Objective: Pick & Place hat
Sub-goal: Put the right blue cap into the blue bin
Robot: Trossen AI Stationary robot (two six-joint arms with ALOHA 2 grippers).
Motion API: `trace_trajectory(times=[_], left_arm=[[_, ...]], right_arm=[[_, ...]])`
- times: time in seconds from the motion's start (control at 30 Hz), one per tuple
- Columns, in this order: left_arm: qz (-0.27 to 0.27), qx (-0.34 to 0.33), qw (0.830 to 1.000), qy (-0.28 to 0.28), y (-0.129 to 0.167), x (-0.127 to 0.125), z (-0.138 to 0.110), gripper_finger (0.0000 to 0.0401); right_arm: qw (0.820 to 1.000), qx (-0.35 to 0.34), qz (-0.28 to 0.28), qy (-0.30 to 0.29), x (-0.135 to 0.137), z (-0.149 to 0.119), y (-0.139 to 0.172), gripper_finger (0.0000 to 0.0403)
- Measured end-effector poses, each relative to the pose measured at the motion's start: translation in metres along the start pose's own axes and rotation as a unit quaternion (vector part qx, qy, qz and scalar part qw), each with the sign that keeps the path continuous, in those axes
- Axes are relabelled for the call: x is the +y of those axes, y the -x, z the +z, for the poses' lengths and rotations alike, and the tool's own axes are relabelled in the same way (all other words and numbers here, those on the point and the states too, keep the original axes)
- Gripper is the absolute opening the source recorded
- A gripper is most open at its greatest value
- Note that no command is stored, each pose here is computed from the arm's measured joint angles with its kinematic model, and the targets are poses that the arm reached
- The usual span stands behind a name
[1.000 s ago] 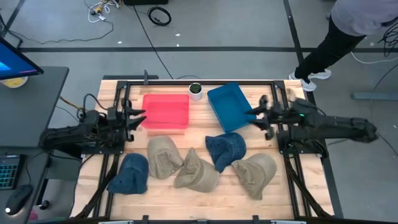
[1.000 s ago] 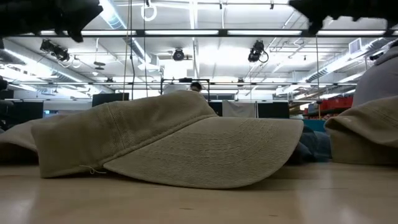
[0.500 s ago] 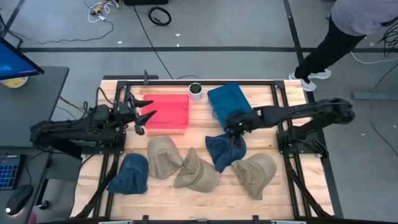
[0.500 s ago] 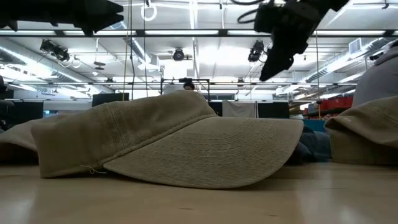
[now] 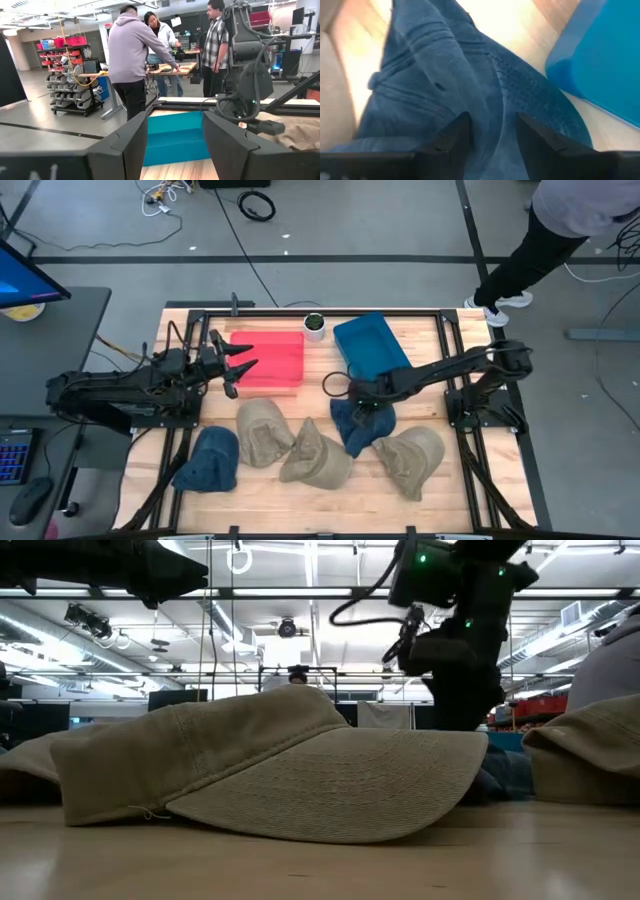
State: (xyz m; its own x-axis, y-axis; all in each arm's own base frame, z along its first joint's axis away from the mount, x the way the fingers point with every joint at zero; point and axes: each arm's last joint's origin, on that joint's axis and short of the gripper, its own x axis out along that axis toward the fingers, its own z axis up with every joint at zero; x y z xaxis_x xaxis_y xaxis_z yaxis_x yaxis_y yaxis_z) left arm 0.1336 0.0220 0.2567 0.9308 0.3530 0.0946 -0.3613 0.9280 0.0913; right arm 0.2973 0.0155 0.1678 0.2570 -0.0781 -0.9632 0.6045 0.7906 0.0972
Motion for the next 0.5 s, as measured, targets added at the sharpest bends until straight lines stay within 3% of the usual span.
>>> trace_trajectory(times=[0.13, 0.3, 0.5], left_arm=[[0.000, 0.000, 1.000, 0.000, 0.000, 0.000, 0.000, 0.0192], [0.000, 0.001, 1.000, 0.000, 0.000, 0.000, 0.000, 0.0192], [0.000, 0.003, 1.000, -0.001, 0.000, 0.000, -0.001, 0.0192]], right_arm=[[0.999, 0.009, -0.010, 0.037, 0.001, -0.001, -0.007, 0.0136], [0.996, 0.016, 0.011, 0.089, 0.005, -0.005, 0.006, 0.0024], [0.982, 0.010, 0.064, 0.179, 0.022, -0.007, 0.063, 0.0008]])
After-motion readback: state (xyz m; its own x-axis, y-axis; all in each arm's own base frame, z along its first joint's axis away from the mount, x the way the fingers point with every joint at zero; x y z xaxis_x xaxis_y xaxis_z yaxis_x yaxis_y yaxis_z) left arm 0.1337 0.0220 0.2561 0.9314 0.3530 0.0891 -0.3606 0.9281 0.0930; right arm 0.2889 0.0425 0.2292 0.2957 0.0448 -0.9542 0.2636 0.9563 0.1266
